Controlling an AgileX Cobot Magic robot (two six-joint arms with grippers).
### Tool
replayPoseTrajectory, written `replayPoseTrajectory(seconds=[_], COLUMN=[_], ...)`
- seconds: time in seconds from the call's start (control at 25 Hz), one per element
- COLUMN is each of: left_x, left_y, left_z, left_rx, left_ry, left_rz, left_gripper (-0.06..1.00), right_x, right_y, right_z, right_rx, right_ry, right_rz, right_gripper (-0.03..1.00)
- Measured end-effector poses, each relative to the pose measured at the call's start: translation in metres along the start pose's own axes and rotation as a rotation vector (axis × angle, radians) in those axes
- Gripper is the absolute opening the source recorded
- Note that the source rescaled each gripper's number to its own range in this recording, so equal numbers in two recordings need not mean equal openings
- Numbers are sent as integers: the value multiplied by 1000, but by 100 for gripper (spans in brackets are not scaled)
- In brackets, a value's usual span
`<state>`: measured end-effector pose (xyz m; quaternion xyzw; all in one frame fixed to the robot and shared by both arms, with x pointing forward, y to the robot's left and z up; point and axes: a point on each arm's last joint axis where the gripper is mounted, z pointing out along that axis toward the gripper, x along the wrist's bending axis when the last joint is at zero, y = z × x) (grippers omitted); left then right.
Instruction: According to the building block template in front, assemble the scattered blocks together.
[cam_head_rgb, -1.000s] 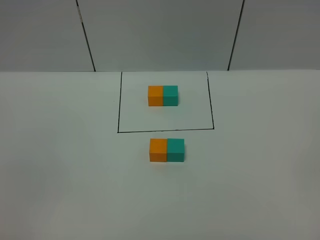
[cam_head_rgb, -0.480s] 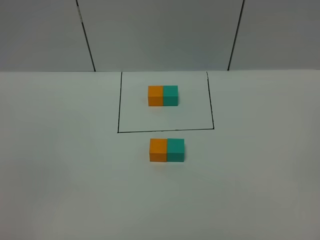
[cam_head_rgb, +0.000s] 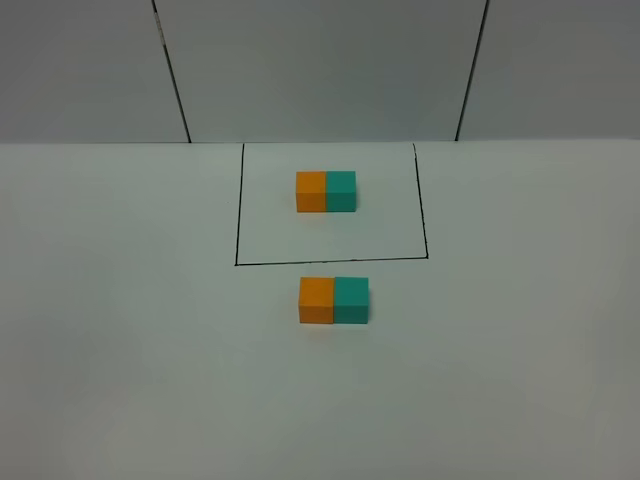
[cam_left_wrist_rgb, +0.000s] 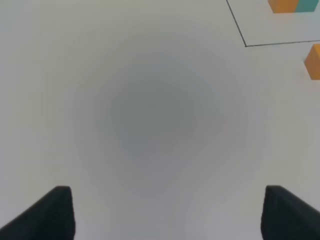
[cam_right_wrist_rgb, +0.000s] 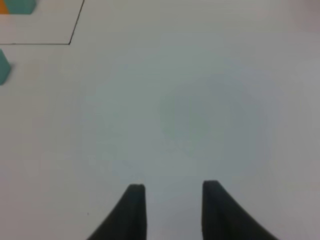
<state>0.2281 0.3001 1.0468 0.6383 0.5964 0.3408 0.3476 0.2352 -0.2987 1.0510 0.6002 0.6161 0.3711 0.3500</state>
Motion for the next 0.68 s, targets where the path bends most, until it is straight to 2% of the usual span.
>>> replayPoseTrajectory(seconds=[0.68], left_x=[0], left_y=[0], left_z=[0], left_rx=[0], left_ry=[0], left_rz=[0], left_gripper=[69], right_x=[1], right_y=[0], right_z=[0], right_rx=[0], right_ry=[7], right_rz=[4], right_gripper=[0])
